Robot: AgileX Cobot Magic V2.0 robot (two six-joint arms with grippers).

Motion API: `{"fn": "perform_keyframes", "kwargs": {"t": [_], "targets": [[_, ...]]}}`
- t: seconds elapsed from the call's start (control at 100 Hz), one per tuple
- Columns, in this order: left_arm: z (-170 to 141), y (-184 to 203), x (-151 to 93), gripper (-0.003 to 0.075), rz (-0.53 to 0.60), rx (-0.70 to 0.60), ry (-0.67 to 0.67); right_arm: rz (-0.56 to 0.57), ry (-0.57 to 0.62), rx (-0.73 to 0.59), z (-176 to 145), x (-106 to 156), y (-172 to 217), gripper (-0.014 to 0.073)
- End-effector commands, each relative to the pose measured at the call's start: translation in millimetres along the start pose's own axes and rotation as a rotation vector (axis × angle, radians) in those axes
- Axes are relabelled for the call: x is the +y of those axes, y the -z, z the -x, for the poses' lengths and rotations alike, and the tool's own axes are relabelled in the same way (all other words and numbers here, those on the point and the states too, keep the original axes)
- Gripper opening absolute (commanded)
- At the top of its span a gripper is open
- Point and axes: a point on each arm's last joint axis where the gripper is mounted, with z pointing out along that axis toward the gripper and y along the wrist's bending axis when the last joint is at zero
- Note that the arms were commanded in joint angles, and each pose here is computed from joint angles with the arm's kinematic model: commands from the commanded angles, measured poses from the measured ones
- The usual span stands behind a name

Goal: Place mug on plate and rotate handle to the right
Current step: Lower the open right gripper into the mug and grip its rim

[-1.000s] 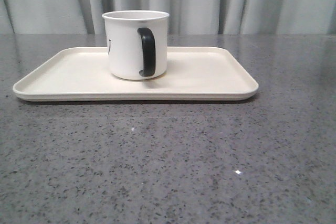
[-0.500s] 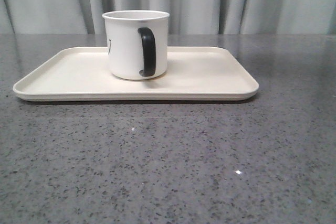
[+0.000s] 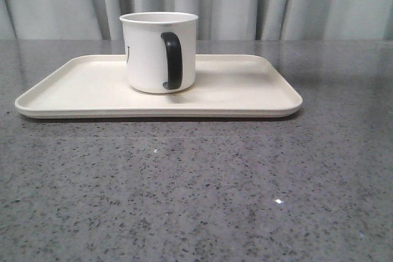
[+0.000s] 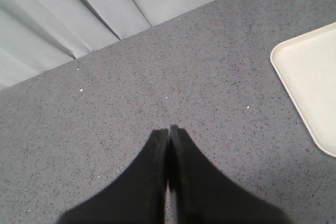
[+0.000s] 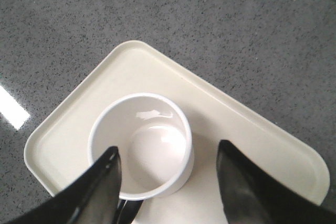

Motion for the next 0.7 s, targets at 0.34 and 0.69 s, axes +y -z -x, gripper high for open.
{"fn": "perform_keyframes", "kwargs": {"t": [0.34,0.69], "targets": [[5,6,5,-0.002,0.027,-0.045,0.011,0.026,-0.087,-0.01,5,1,-1,0.0424],[5,6,5,-0.002,0.027,-0.045,0.011,0.028,-0.17,0.021,1,-2,-11,0.0424]]}}
